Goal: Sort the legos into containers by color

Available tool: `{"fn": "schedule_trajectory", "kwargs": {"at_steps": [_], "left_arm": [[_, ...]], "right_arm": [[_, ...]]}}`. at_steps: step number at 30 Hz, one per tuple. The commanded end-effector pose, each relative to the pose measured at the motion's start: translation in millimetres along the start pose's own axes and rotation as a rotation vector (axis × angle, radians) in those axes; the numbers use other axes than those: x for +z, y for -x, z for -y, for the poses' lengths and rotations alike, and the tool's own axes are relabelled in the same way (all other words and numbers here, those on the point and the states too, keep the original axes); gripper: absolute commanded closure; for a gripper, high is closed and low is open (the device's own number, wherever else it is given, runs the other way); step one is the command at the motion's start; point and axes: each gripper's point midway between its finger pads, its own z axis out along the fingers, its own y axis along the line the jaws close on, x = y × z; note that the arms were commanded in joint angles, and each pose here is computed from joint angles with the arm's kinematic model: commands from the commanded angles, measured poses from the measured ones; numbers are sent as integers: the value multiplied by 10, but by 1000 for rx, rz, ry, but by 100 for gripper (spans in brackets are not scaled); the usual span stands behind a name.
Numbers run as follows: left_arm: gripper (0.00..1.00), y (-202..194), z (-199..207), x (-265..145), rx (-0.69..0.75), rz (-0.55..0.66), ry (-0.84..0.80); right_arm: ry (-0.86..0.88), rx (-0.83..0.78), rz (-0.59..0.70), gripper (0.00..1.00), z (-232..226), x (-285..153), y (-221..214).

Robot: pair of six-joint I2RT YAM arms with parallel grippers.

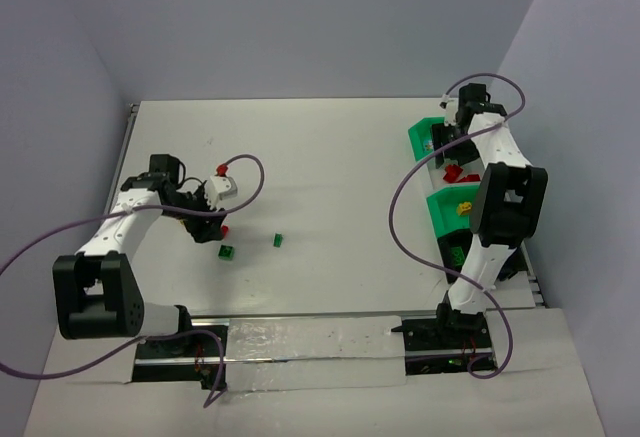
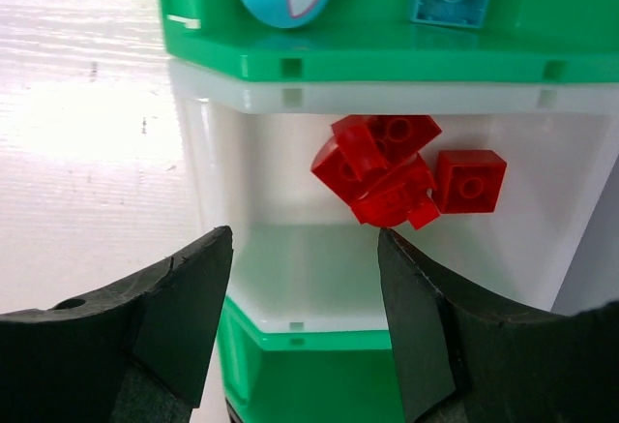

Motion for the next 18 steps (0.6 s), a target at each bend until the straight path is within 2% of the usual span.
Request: {"fn": "schedule_trajectory", "kwargs": {"at_steps": [1,12,18], "left_arm": [[32,28,-255,57,-157,-42,85],[28,-113,-254,370,-344,-247,147],[34,-206,-311,470,-372,-296,194]], "right_arm": [[-11,-7,131,31,-35,-391,312],[-16,-15,135,30,-46,-427,296],[-12,-15,138,30,-57,-446,308]]}}
